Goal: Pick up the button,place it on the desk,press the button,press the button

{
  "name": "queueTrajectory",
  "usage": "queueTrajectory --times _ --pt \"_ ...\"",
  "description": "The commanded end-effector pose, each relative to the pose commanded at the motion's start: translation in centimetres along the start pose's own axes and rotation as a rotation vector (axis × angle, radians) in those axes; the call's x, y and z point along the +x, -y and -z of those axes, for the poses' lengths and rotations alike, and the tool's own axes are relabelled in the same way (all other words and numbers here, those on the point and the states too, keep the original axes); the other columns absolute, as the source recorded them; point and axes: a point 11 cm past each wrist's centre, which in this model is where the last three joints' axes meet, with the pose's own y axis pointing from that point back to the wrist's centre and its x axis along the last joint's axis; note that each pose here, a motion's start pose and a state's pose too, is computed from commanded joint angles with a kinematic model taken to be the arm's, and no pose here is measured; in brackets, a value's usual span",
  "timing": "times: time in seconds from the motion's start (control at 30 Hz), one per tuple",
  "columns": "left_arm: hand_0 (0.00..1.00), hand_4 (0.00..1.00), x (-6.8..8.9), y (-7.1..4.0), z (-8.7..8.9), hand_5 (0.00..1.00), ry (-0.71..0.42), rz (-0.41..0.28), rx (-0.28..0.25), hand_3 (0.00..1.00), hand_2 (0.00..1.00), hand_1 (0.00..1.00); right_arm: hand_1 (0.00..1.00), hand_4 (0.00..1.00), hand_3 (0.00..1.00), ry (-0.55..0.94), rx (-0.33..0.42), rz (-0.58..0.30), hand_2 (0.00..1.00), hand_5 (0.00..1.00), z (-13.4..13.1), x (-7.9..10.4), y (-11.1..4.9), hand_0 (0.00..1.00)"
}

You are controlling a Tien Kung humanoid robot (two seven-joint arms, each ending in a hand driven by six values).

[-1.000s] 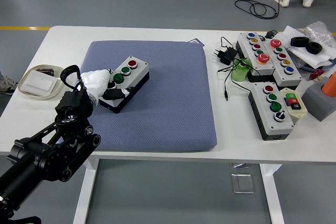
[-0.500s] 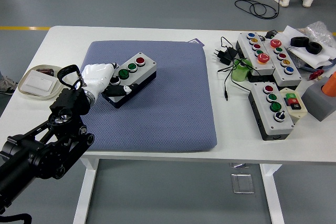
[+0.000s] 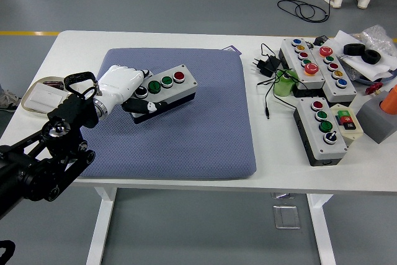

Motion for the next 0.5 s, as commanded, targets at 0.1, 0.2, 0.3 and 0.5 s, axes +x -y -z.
queueTrajectory --times 0.1,0.2,0.3,0.5 --pt "0.077 0.276 0.6 0.1 0.5 0.002 0.024 0.007 -0.089 0.211 0.043 0.018 0.477 0.302 0.564 0.000 0.001 0.000 0.608 0.248 0.1 0.0 0.0 0.634" --pt "0.077 0.276 0.9 0.2 0.5 0.002 0.017 0.009 -0.147 0.211 0.043 0.018 0.477 0.302 0.564 -0.002 0.001 0.000 0.608 0.248 0.1 0.0 0.0 0.634" --pt "0.081 0.282 1.4 0.2 0.4 0.002 0.006 0.022 -0.210 0.206 0.048 0.022 0.477 0.301 0.564 -0.005 0.001 0.001 0.608 0.248 0.1 0.0 0.0 0.634" --pt "0.084 0.282 1.6 0.1 0.0 0.002 -0.052 0.045 -0.290 0.205 0.049 0.026 0.478 0.301 0.564 -0.007 0.001 0.002 0.608 0.247 0.1 -0.1 0.0 0.633"
